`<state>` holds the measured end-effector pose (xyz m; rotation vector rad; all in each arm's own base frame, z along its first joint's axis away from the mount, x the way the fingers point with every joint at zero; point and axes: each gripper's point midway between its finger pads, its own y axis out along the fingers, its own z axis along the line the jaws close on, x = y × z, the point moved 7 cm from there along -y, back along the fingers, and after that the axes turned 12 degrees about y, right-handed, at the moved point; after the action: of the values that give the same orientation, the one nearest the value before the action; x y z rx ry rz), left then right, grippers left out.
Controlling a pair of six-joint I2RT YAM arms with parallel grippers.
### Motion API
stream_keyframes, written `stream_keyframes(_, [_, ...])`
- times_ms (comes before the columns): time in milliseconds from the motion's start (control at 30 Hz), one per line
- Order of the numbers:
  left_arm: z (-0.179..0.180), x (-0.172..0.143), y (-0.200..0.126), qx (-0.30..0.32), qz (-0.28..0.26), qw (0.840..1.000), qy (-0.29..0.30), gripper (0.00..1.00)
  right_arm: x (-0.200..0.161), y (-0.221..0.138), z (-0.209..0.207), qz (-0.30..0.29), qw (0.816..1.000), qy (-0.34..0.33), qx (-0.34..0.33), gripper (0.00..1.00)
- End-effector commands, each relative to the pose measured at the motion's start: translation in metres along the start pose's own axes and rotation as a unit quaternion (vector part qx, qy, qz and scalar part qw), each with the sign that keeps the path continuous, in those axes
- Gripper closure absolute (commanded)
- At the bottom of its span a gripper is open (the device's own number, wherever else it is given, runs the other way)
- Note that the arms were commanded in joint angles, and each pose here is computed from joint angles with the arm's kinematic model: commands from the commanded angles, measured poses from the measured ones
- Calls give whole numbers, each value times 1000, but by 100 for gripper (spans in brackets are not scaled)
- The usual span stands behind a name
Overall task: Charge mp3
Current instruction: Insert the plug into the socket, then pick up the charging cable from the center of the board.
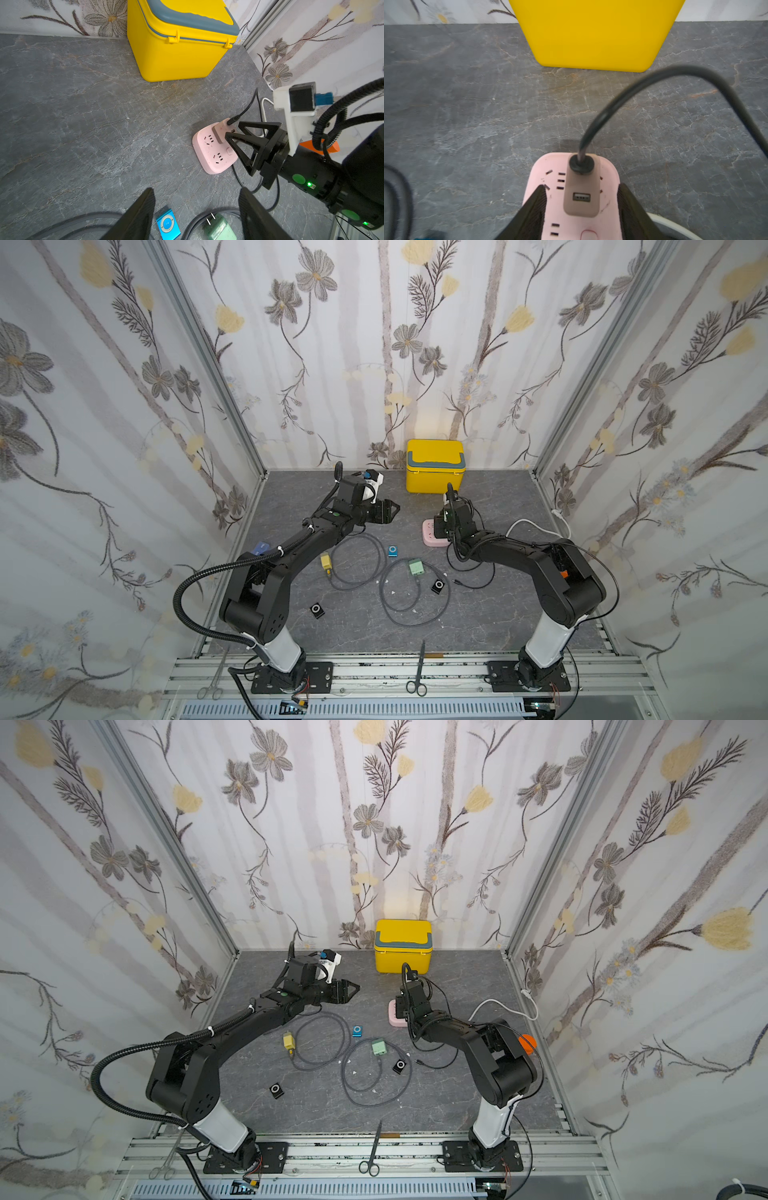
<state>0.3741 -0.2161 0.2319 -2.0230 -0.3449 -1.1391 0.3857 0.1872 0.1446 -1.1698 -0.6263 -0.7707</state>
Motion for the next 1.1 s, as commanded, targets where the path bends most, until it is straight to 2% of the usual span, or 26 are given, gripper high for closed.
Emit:
stream_keyframes(0, [-2, 2, -4, 3, -3, 1000, 9, 32, 12, -13, 12, 4, 999, -6, 45, 43])
stream_keyframes(233, [-10, -6, -9, 44, 30, 997, 46, 31, 8, -59, 11, 22, 995, 17, 96, 42])
stream_keyframes(367, [-29, -15, -14, 62, 64, 990, 114, 31, 6, -90, 3, 27, 995, 30, 93, 42])
stream_keyframes(467, [-52, -27, -18, 40, 82, 980, 177, 32, 3, -109, -11, 26, 997, 45, 57, 42])
stream_keyframes(567, [-84, -44, -24, -11, 88, 961, 262, 33, 1, -126, -27, 25, 997, 68, 15, 42])
stream_keyframes(700, [-121, -66, -27, -84, 79, 929, 352, 34, -5, -144, -43, 18, 995, 94, -2, 42])
stream_keyframes(867, [-148, -78, -17, -150, 69, 905, 391, 35, -9, -156, -67, -4, 989, 147, 9, 44])
stream_keyframes(967, [-159, -85, -2, -157, 83, 894, 411, 35, -9, -160, -81, -18, 983, 182, 12, 44])
stream_keyframes(1067, [-171, -96, 19, -160, 118, 876, 440, 36, -9, -163, -94, -30, 979, 202, 5, 45])
